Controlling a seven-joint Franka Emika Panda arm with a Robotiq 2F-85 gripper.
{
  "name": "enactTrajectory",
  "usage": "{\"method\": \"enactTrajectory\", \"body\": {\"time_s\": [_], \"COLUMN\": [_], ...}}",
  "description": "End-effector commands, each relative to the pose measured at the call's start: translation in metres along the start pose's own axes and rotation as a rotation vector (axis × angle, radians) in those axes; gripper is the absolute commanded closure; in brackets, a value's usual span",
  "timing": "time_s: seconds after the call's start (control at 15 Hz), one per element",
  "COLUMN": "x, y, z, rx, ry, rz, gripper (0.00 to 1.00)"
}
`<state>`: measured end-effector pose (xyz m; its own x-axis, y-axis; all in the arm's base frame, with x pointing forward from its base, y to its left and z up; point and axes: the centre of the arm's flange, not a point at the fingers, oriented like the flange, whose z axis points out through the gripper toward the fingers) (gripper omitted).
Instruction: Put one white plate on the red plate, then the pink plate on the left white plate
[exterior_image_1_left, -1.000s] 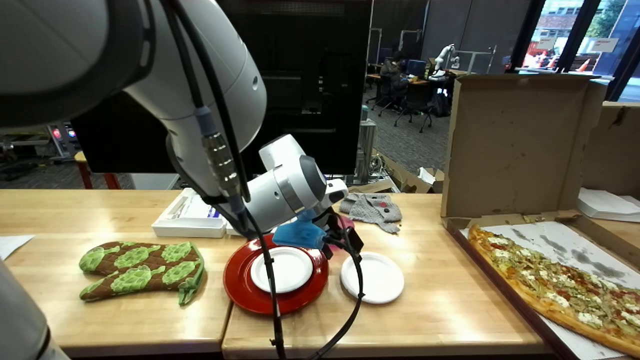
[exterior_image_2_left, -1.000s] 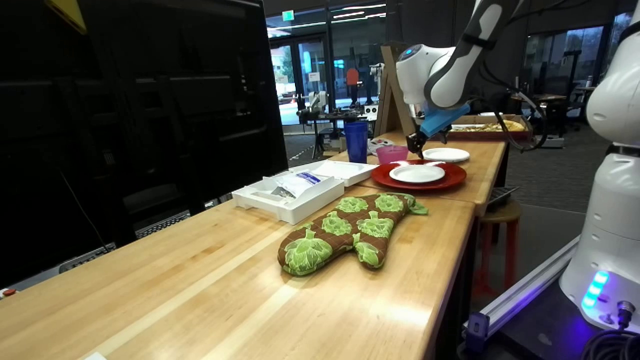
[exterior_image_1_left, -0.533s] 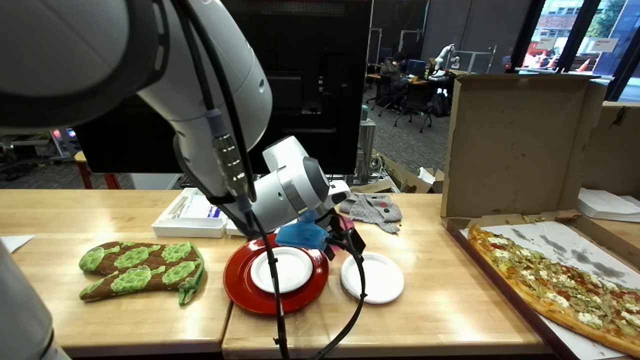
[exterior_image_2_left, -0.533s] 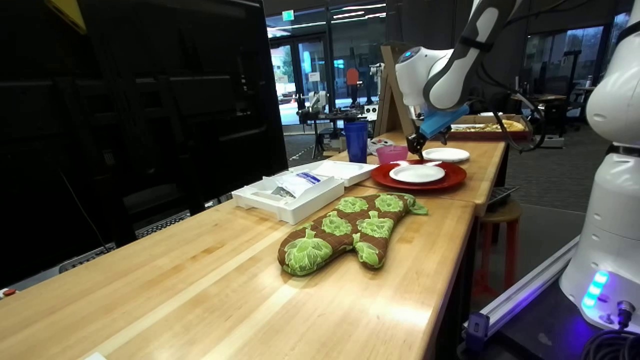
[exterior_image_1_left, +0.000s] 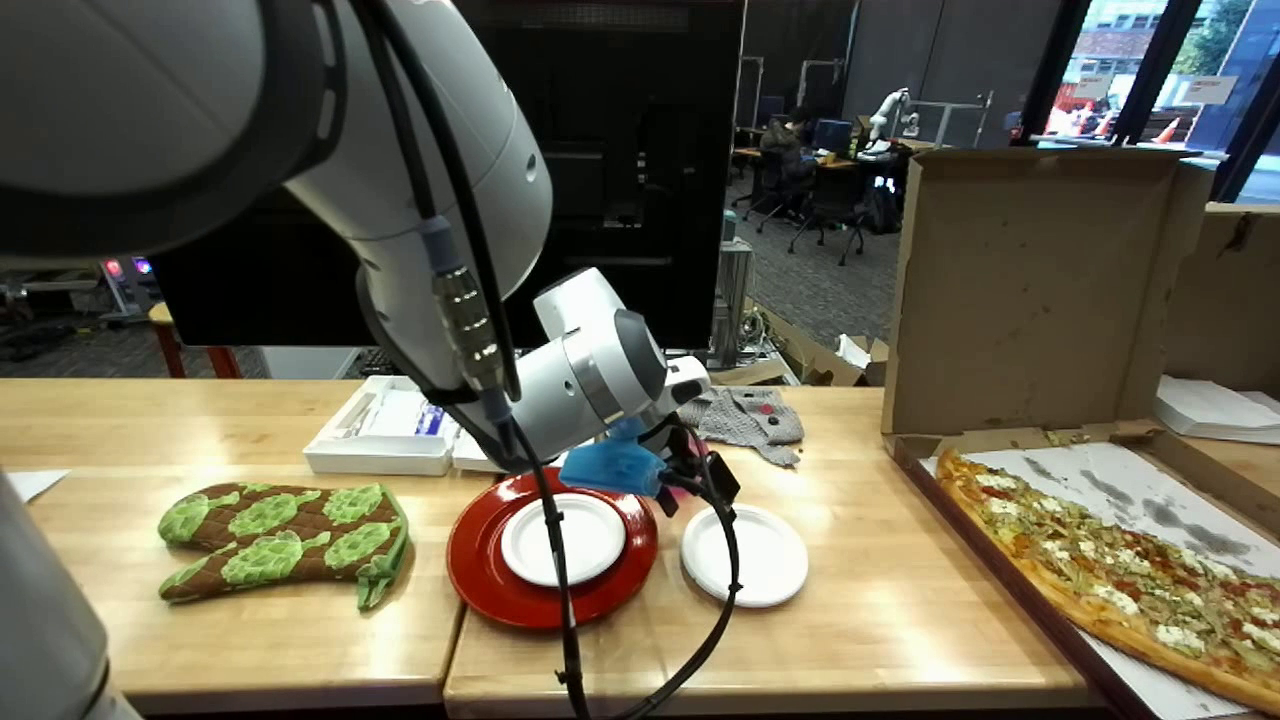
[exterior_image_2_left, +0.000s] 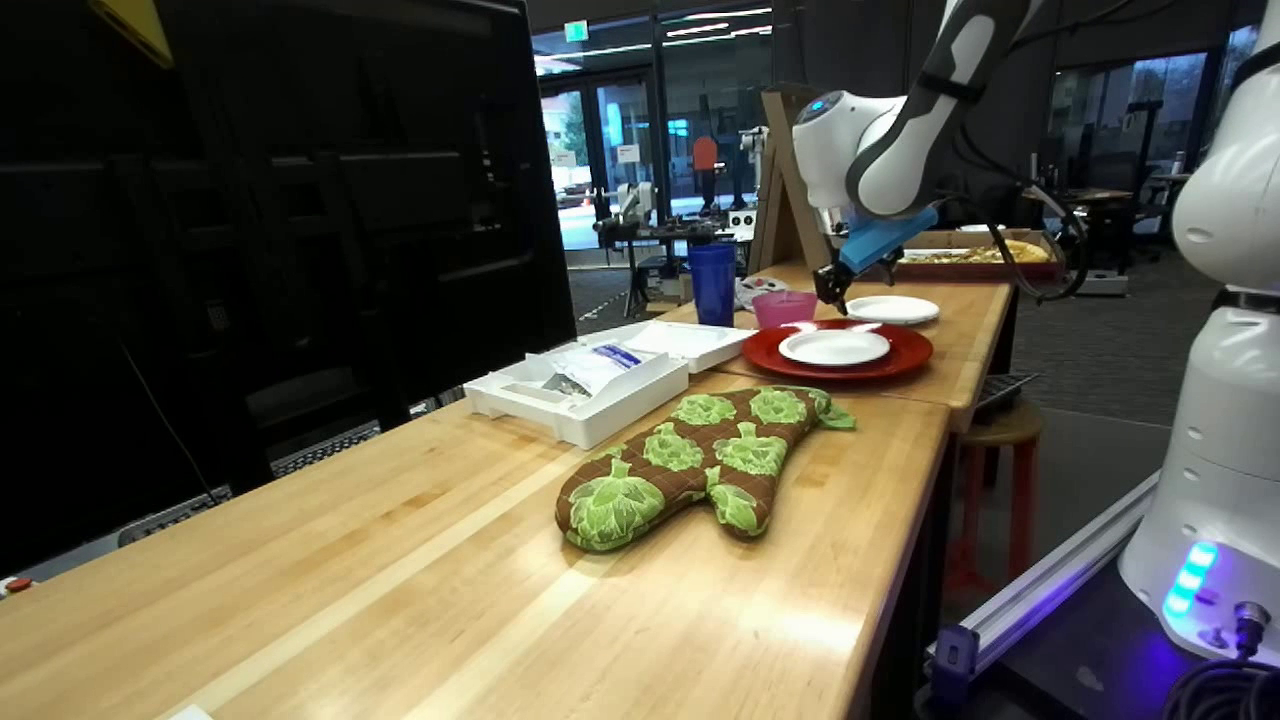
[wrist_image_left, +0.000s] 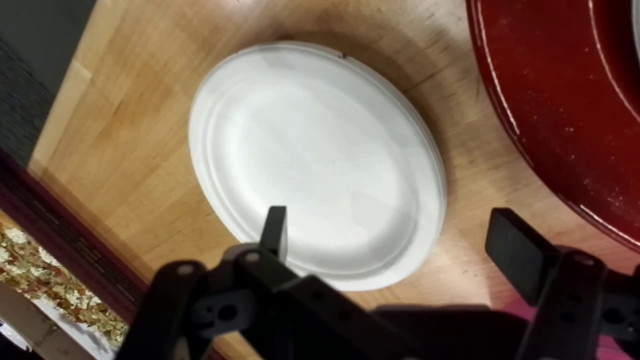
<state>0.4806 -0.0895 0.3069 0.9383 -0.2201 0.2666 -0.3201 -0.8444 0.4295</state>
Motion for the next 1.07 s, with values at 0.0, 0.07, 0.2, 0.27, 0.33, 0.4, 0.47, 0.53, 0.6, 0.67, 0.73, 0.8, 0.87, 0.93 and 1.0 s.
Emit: {"method": "enactTrajectory", "body": {"time_s": [0.0,0.07,0.2,0.27,0.33,0.4,0.47,0.53,0.6,0.67,0.73,0.8,0.87,0.93,1.0], "x": [0.004,0.003,0.003,0.003,0.003,0.004,0.004,0.006,0.006,0.007,0.008,0.009,0.01,0.011,0.012], "y": [-0.001,-0.003,-0.007,-0.008,-0.008,-0.007,-0.006,-0.006,-0.005,-0.004,-0.003,-0.002,0.0,0.002,0.002], "z": [0.009,0.011,0.017,0.019,0.02,0.022,0.022,0.023,0.023,0.023,0.022,0.02,0.018,0.016,0.015], "rx": [-0.005,-0.007,-0.013,-0.015,-0.018,-0.021,-0.025,-0.028,-0.035,-0.042,-0.048,-0.055,-0.063,-0.068,-0.068], "ry": [-0.009,-0.014,-0.024,-0.028,-0.031,-0.033,-0.035,-0.035,-0.035,-0.034,-0.031,-0.028,-0.022,-0.017,-0.014], "rz": [-0.014,-0.018,-0.026,-0.027,-0.028,-0.027,-0.027,-0.026,-0.027,-0.029,-0.03,-0.032,-0.036,-0.04,-0.043], "gripper": [0.0,0.0,0.0,0.0,0.0,0.0,0.0,0.0,0.0,0.0,0.0,0.0,0.0,0.0,0.0]}}
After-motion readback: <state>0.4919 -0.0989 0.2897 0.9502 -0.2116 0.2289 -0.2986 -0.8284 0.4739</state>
